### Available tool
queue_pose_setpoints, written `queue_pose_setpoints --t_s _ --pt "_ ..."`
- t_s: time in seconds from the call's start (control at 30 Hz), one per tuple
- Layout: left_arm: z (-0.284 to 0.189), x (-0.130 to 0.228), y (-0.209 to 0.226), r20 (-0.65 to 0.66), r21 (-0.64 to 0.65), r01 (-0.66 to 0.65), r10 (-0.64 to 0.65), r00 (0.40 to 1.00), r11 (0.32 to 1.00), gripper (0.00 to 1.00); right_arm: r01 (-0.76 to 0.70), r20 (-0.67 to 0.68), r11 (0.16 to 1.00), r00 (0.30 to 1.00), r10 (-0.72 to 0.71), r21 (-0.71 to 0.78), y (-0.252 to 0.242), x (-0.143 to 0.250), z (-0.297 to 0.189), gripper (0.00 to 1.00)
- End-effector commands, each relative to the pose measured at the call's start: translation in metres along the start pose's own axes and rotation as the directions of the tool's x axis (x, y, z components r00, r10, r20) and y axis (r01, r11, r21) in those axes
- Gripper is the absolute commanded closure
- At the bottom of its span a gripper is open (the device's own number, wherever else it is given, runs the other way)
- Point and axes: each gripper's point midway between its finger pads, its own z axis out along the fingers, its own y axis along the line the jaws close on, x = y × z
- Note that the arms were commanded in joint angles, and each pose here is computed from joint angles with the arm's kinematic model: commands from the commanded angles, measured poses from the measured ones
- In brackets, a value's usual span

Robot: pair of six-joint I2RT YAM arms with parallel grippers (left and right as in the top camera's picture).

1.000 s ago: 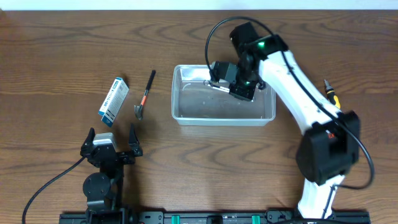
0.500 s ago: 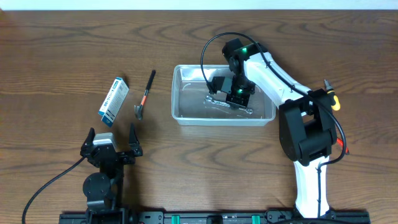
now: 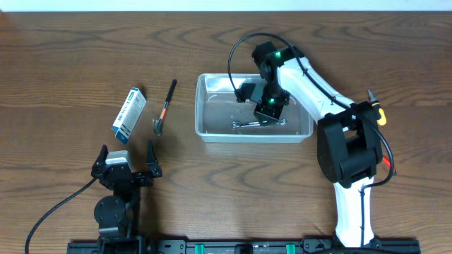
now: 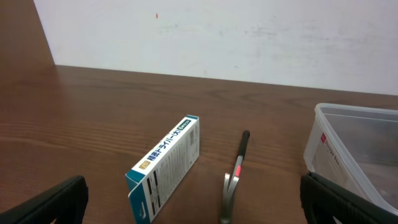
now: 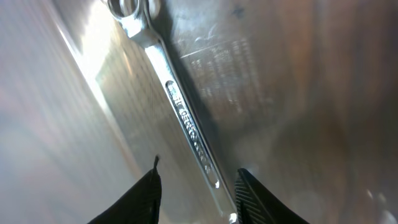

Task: Pack container
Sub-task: 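Carry the wrench into the clear container and release it, then move the right gripper to the yellow-handled screwdriver and grasp it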

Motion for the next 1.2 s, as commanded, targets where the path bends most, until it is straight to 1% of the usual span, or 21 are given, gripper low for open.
queue_pose_setpoints --t_s 0.0,0.07,0.17,0.2,0.27,0.33,0.5,0.57,0.63,0.73,0.83,0.97,1.17 --pt "0.002 0.017 0.000 -0.044 0.000 -0.007 0.007 0.999 1.000 0.02 -0.111 0.118 0.992 0.988 0.103 0.063 -0.006 -0.031 -0.047 0.59" --pt "0.002 0.017 0.000 -0.044 0.001 -0.007 0.007 0.999 1.000 0.02 -0.208 0.175 0.974 0.966 0.190 0.092 -0.011 -0.040 -0.081 0.57" --pt "0.002 0.017 0.000 -0.044 0.001 -0.007 0.007 0.999 1.000 0.02 -0.404 0.244 0.900 0.900 0.360 0.161 -0.028 -0.033 -0.128 0.60" --pt "0.002 0.017 0.000 -0.044 0.000 -0.007 0.007 0.999 1.000 0.02 -0.471 0.268 0.864 0.868 0.418 0.179 -0.035 -0.025 -0.144 0.61" --pt "0.002 0.017 0.000 -0.044 0.001 -0.007 0.007 0.999 1.000 0.02 -0.551 0.304 0.814 0.819 0.487 0.182 -0.045 -0.008 -0.167 0.61" --pt "0.002 0.017 0.000 -0.044 0.001 -0.007 0.007 0.999 1.000 0.02 -0.620 0.329 0.765 0.768 0.549 0.171 -0.056 0.013 -0.182 0.59" --pt "0.002 0.017 0.000 -0.044 0.001 -0.007 0.007 0.999 1.000 0.02 -0.739 0.347 0.656 0.662 0.664 0.155 -0.088 0.073 -0.200 0.58" --pt "0.002 0.017 0.000 -0.044 0.000 -0.007 0.007 0.999 1.000 0.02 -0.774 0.328 0.617 0.626 0.708 0.145 -0.096 0.098 -0.199 0.57" --pt "0.002 0.017 0.000 -0.044 0.000 -0.007 0.007 0.999 1.000 0.02 -0.800 0.301 0.586 0.595 0.745 0.131 -0.102 0.118 -0.193 0.53" --pt "0.002 0.017 0.000 -0.044 0.001 -0.007 0.007 0.999 1.000 0.02 -0.822 0.259 0.558 0.566 0.782 0.113 -0.104 0.135 -0.179 0.52" --pt "0.002 0.017 0.000 -0.044 0.000 -0.007 0.007 0.999 1.000 0.02 -0.830 0.210 0.549 0.557 0.803 0.102 -0.104 0.143 -0.157 0.53" --pt "0.002 0.017 0.000 -0.044 0.000 -0.007 0.007 0.999 1.000 0.02 -0.834 0.155 0.545 0.552 0.819 0.091 -0.107 0.150 -0.116 0.51" --pt "0.002 0.017 0.000 -0.044 0.001 -0.007 0.007 0.999 1.000 0.02 -0.828 0.120 0.548 0.559 0.820 0.116 -0.112 0.160 -0.068 0.49"
